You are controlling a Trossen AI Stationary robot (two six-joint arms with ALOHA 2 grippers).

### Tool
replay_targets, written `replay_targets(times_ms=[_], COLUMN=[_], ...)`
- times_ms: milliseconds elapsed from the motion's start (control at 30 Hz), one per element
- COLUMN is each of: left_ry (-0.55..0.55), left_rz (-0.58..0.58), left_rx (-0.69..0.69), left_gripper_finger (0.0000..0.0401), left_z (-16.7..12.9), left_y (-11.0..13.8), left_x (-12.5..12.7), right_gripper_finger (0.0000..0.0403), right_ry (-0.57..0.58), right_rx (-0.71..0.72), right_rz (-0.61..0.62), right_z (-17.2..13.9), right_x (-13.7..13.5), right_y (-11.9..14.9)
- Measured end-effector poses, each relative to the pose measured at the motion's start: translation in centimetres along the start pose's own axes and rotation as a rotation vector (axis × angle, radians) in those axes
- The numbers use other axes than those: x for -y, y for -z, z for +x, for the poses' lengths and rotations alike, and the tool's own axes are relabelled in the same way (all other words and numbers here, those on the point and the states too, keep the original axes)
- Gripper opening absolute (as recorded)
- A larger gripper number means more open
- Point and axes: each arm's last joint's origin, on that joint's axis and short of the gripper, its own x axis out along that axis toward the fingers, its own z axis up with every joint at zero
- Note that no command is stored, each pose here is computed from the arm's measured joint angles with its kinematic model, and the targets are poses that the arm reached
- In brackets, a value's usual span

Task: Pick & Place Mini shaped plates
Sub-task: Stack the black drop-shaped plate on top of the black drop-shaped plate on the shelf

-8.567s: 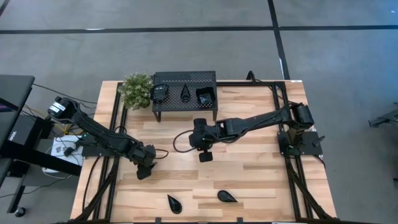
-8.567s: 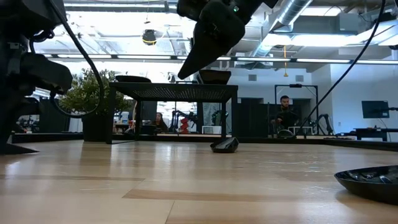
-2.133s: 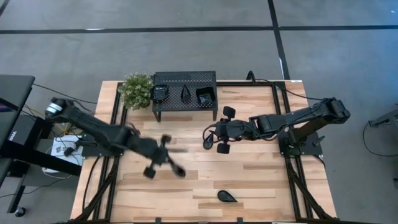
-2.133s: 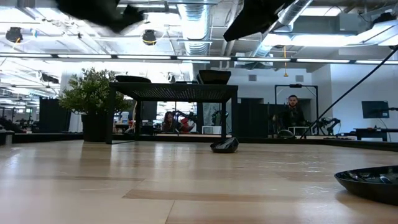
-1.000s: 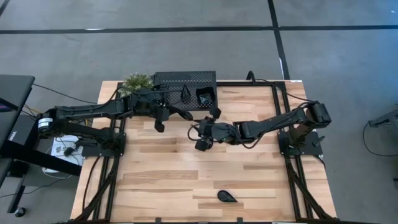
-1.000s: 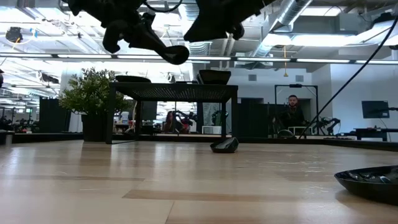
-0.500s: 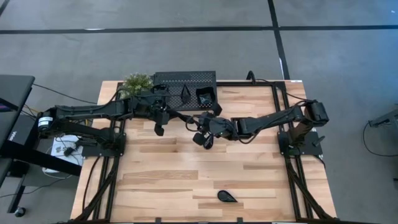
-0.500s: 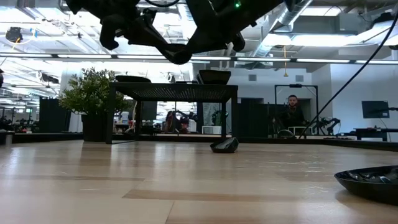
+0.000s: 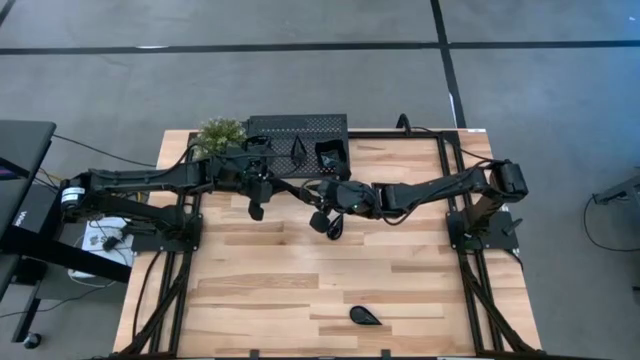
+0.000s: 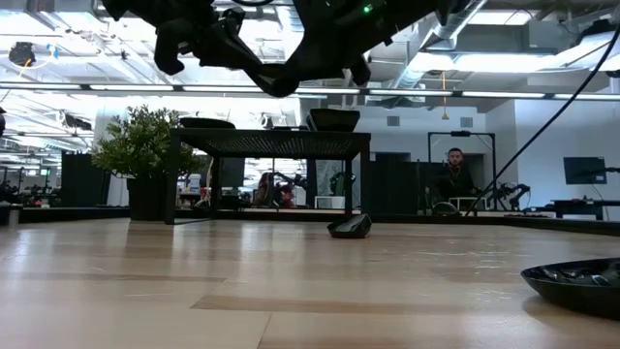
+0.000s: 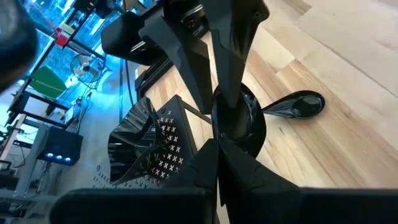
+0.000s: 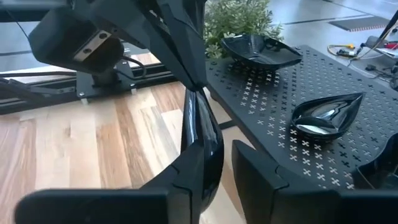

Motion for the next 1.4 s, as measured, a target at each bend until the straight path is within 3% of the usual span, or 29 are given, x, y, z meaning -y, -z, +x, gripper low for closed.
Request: replay_targets(times_ms=[367,667,900,1067,1400], left_ry=[-0.005,-0.019,-0.160,-0.229,-0.357], left_rz=[-0.010,-0.161,-0.199,-0.320,-0.404], left_rx=[0.013,0.018,-0.009,0.027,-0.015], left_gripper_finger=[0.0015,0.0019,0.0055,0.0083,0.0091], left_z=[-0.1,0.0,-0.1,-0.2,-0.3], left_y=[-0.2,-0.2,-0.5,-0.8,-1.3], left_x=[0.0,-0.2,-1.0,-1.5,-1.5], right_gripper_finger=[0.0007,0.0028,0.0012,0.0013,0.0020], right_ry=[-0.022,-0.017,0.000,0.034,0.105], right_rx=[0.002,0.006,0.018,0.013,0.099], right_rz=[-0.055,-0.028,-0.016,-0.011,0.159], right_z=[0.2,0.5,0.6,0.7,1.6], right_x=[0.3,1.0,1.4,1.7,4.1], right_y=[0.0,-0.2,-0.4,-0.4,-1.4])
